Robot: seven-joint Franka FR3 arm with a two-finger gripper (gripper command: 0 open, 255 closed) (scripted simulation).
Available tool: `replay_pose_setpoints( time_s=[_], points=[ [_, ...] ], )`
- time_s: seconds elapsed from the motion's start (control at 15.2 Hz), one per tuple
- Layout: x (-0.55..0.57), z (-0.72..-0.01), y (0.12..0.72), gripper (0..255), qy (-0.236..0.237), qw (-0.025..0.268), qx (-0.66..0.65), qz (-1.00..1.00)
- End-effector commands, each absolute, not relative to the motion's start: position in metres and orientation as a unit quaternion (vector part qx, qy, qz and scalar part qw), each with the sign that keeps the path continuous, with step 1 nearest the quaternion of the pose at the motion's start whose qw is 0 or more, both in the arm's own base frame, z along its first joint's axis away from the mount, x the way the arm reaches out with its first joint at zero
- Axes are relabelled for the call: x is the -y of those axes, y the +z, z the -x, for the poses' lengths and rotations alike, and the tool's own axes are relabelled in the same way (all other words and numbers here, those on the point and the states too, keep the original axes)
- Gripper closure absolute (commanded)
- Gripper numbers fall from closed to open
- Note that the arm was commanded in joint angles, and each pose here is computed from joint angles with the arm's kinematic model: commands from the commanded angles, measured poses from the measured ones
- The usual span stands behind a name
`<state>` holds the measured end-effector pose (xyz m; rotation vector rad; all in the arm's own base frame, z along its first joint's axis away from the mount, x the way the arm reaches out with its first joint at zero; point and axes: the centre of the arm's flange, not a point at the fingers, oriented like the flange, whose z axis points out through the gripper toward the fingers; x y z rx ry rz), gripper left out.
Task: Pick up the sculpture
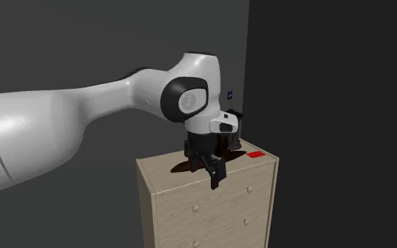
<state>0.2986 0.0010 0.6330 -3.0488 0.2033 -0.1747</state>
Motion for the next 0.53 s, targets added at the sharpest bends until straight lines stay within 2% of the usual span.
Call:
replay_pose_setpoints(
  time_s=[0.0,0.46],
  points=[
    [-0.001,-0.299,0.633,0,-0.057,0.04,-0.066,0.995],
    [-0.051,-0.371,0.647,0,-0.073,0.034,-0.072,0.994]
  ],
)
